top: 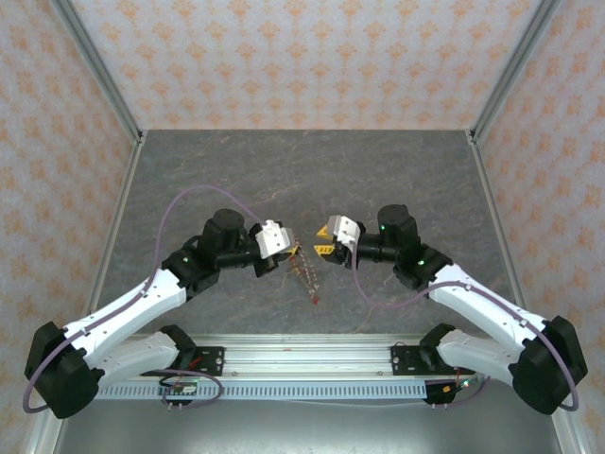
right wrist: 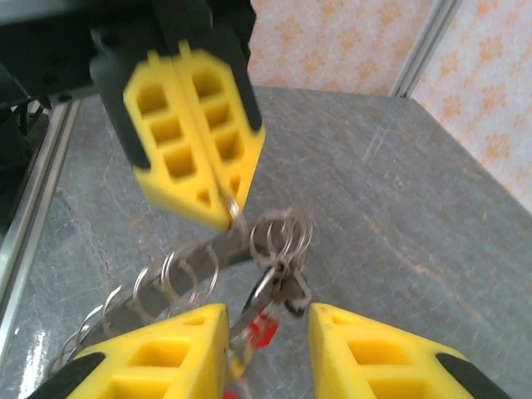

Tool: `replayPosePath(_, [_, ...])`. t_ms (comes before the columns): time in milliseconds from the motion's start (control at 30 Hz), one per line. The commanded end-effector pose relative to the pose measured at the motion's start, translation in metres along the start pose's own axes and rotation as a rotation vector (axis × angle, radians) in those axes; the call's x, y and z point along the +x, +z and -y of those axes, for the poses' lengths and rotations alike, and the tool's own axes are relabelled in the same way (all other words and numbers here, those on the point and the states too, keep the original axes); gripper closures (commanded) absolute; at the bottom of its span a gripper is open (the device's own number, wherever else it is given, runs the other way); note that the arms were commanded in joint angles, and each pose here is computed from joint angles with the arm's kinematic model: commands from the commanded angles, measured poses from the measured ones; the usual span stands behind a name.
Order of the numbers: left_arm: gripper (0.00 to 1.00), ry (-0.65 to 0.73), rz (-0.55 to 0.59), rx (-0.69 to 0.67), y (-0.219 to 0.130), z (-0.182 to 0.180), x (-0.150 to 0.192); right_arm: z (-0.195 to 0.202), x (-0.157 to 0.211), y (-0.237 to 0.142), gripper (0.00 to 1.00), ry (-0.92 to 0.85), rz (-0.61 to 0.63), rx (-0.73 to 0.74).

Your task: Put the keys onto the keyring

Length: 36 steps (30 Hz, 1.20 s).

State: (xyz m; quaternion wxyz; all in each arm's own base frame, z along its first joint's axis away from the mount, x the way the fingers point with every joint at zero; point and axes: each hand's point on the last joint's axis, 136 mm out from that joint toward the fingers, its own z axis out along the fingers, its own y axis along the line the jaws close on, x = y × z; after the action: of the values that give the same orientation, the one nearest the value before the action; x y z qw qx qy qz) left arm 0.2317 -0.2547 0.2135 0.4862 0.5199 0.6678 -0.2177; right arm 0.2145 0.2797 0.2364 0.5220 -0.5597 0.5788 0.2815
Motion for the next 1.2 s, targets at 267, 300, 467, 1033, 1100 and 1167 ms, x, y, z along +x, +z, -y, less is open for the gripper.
replayPosePath(267, [1.0, 0.067, -0.001, -0.003, -0.004, -0.004, -0.021, -0.014, 0.003, 0.017, 0.75, -0.2, -0.142, -0.12])
replayPosePath(300, [1.0, 0.068, -0.002, -0.001, -0.004, -0.004, -0.021, -0.014, 0.003, 0.019, 0.75, -0.202, -0.14, -0.123])
replayPosePath(467, [1.0, 0.067, -0.011, 0.011, -0.004, -0.002, -0.02, -0.014, -0.005, 0.025, 0.76, -0.222, -0.113, -0.133])
replayPosePath(1033, [1.0, 0.069, -0.03, 0.027, -0.003, -0.001, -0.019, -0.013, -0.013, 0.038, 0.78, -0.183, -0.057, -0.153])
replayPosePath(1100, [1.0, 0.069, -0.035, 0.029, -0.002, -0.002, -0.018, -0.016, -0.01, 0.039, 0.81, -0.174, -0.061, -0.171])
replayPosePath(1167, [1.0, 0.07, -0.031, 0.031, -0.002, -0.002, -0.019, -0.017, -0.007, 0.041, 0.82, -0.163, -0.069, -0.18])
